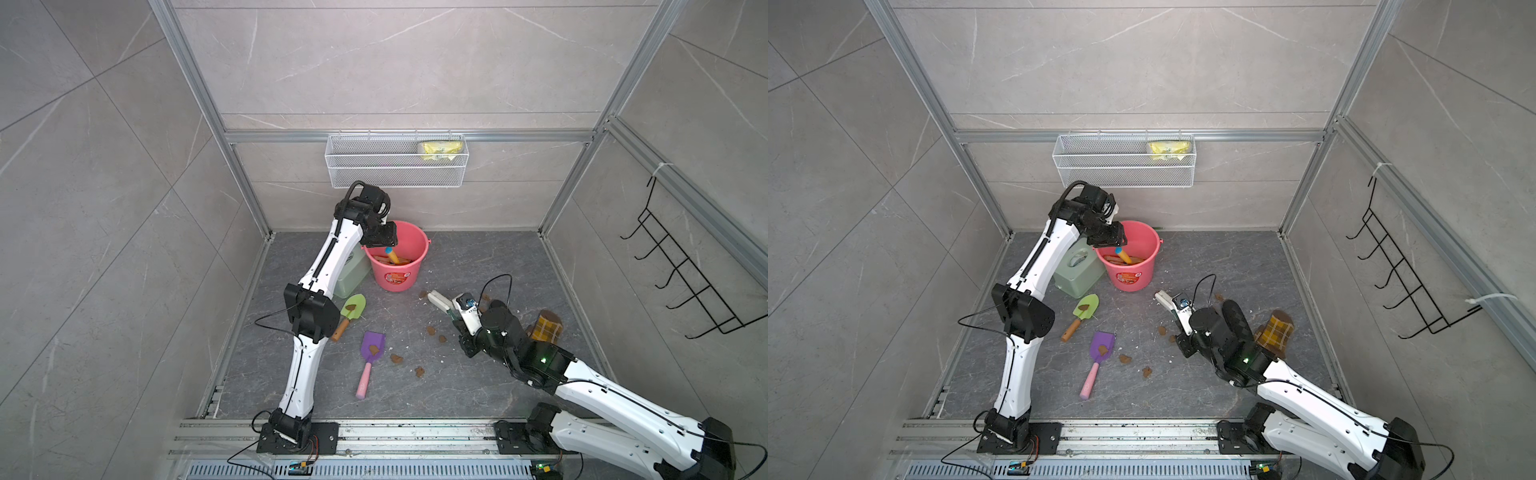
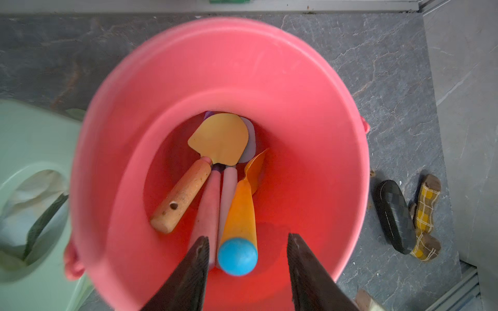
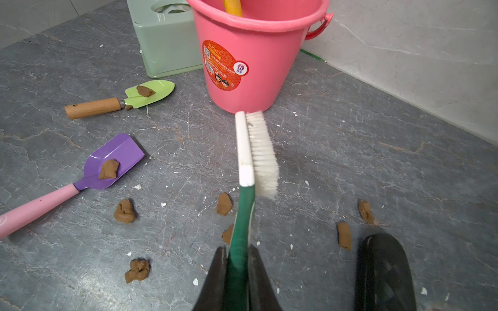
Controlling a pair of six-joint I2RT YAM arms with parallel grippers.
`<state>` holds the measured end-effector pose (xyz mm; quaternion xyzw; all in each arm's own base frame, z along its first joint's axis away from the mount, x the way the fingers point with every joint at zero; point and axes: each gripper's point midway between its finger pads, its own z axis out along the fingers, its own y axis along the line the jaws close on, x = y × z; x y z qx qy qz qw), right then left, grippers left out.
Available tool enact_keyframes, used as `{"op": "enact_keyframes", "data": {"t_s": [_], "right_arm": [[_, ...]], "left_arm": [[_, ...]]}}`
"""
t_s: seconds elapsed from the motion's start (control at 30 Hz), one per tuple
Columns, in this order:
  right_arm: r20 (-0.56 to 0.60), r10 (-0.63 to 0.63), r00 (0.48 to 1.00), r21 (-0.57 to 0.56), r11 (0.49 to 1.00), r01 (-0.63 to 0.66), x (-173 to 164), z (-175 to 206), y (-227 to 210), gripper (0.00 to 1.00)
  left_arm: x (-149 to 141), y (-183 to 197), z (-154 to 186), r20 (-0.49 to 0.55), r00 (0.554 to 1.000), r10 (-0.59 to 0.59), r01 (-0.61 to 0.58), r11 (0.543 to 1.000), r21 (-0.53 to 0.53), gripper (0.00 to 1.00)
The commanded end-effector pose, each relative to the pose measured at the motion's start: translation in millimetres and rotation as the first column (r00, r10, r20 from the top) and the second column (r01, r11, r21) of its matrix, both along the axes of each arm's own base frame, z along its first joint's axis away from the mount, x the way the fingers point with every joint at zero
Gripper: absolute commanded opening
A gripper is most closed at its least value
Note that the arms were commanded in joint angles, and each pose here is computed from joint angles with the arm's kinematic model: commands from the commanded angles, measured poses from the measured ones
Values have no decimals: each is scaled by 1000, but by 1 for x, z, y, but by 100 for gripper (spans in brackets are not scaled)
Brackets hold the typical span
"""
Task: Brush the soil off the hand trowel and place it into the bucket
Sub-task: Place the hand trowel in the bucket, then pick up the hand trowel from the center of the board.
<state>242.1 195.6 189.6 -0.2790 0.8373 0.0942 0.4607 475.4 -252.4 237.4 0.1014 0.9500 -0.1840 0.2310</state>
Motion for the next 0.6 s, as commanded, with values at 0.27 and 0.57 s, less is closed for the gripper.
{"op": "enact_keyframes", "data": {"t_s": [0.27,0.57], "right_arm": [[-28,-41,999,115,992,44,-1,22,0,0],[-26,-63,998,120,991,65,-11,33,-14,0]], "left_arm": [[-108,29,57,71,997,32,-24,994,-105,44],[-225,73,-36,-73,989,127,-130,990,-45,46]]}}
